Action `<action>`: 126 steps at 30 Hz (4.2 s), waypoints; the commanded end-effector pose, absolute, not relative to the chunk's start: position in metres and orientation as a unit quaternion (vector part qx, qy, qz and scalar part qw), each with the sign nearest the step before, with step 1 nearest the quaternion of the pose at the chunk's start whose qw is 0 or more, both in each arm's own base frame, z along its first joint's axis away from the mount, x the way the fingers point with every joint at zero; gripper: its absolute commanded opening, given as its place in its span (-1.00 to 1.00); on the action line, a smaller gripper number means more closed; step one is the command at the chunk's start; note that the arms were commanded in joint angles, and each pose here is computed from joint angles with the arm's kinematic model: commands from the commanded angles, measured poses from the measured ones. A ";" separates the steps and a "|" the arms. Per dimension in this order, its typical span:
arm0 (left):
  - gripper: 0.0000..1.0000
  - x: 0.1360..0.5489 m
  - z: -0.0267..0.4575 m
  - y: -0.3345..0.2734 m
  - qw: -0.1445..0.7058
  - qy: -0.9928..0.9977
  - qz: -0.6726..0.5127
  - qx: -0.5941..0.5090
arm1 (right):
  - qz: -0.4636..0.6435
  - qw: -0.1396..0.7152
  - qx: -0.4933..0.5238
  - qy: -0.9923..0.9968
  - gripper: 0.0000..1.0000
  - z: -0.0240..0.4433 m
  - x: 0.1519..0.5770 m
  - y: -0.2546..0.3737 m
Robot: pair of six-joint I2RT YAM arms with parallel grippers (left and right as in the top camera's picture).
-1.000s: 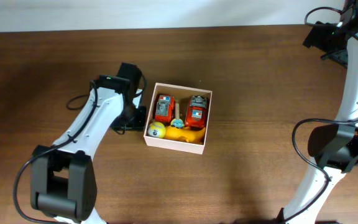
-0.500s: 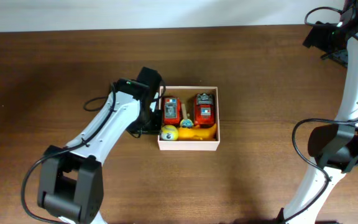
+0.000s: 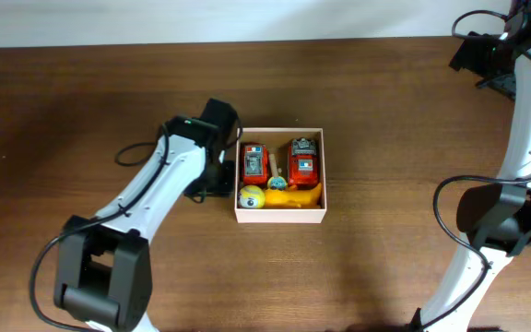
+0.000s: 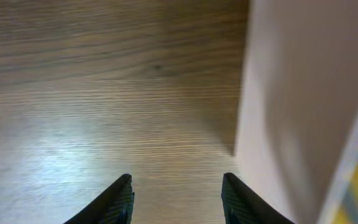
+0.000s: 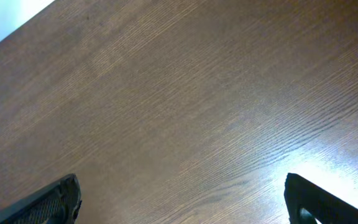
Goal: Pack container
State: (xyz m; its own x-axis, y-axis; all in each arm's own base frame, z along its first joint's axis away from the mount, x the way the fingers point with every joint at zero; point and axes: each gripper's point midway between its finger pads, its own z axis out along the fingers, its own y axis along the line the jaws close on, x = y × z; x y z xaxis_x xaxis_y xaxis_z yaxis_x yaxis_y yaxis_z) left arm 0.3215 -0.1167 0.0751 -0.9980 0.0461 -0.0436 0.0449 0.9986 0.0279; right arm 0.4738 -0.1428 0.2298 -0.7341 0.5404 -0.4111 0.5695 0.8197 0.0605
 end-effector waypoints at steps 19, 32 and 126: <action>0.99 0.391 0.192 -0.047 0.137 0.988 0.045 -0.053 | -0.035 0.208 0.303 0.929 0.97 0.229 0.474 -0.143; 0.98 0.391 0.192 -0.048 0.137 0.988 0.045 -0.053 | -0.035 0.208 0.303 0.929 0.97 0.229 0.474 -0.143; 0.98 0.240 0.151 -0.003 0.648 0.761 -0.019 -0.004 | -0.035 0.208 0.303 0.929 0.97 0.229 0.474 -0.143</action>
State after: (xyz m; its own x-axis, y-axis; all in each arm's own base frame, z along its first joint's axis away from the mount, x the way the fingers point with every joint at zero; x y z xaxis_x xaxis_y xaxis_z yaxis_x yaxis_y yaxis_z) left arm 0.2395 -0.0027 0.1532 -0.1634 -0.0236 -0.9863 0.0127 0.9996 -0.0260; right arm 0.4738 -0.1428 0.2298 -0.7333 0.5416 -0.4111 0.5707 0.8189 0.0611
